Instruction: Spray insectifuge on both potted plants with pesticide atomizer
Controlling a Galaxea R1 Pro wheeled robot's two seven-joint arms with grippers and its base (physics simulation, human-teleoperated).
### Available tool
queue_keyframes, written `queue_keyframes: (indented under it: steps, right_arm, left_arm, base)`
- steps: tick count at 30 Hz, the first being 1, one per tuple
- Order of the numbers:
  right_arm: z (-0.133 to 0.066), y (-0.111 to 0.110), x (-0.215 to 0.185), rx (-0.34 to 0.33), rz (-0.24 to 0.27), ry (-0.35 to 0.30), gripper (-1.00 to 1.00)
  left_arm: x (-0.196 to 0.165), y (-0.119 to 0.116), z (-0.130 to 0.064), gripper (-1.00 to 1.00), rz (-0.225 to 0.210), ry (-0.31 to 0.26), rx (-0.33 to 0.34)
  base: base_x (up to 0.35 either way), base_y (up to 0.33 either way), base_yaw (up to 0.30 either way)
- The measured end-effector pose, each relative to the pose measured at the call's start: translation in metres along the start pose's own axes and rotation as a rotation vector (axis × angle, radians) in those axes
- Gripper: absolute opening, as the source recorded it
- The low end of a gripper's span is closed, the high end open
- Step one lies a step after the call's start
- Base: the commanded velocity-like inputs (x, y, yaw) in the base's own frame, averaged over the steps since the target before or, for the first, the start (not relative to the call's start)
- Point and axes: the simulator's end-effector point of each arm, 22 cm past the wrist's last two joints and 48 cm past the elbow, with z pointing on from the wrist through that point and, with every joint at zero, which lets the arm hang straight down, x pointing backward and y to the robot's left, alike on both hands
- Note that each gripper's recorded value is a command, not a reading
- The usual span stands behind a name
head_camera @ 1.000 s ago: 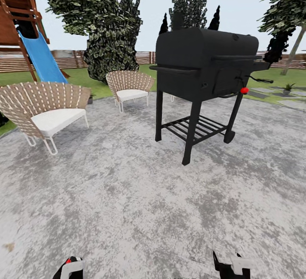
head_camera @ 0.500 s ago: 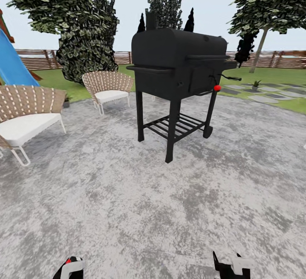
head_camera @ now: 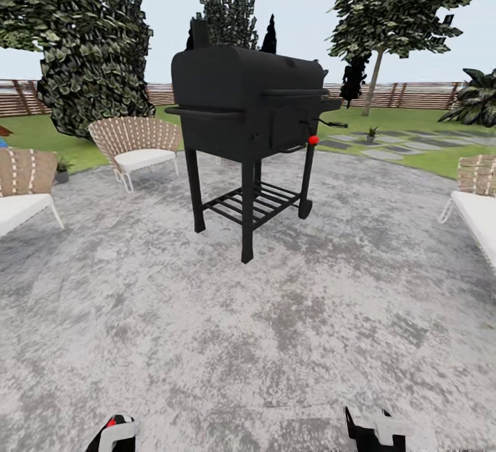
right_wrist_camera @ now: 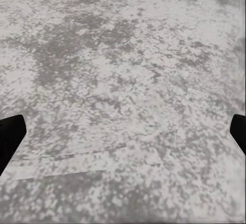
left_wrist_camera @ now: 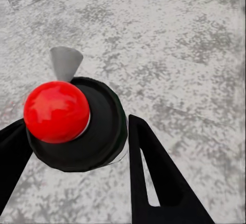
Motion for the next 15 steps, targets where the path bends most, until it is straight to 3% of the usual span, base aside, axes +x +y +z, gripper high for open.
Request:
queue_keyframes:
  steps: [15]
  right_arm:
    - [0.0000,0.0002,-0.0002,0.000,0.000,-0.001,1.00]
  left_arm:
    - [-0.0001,0.0006,0.0000,-1.00,-0.001,0.000,-0.003]
  base:
    - [0.065,0.000,-0.300]
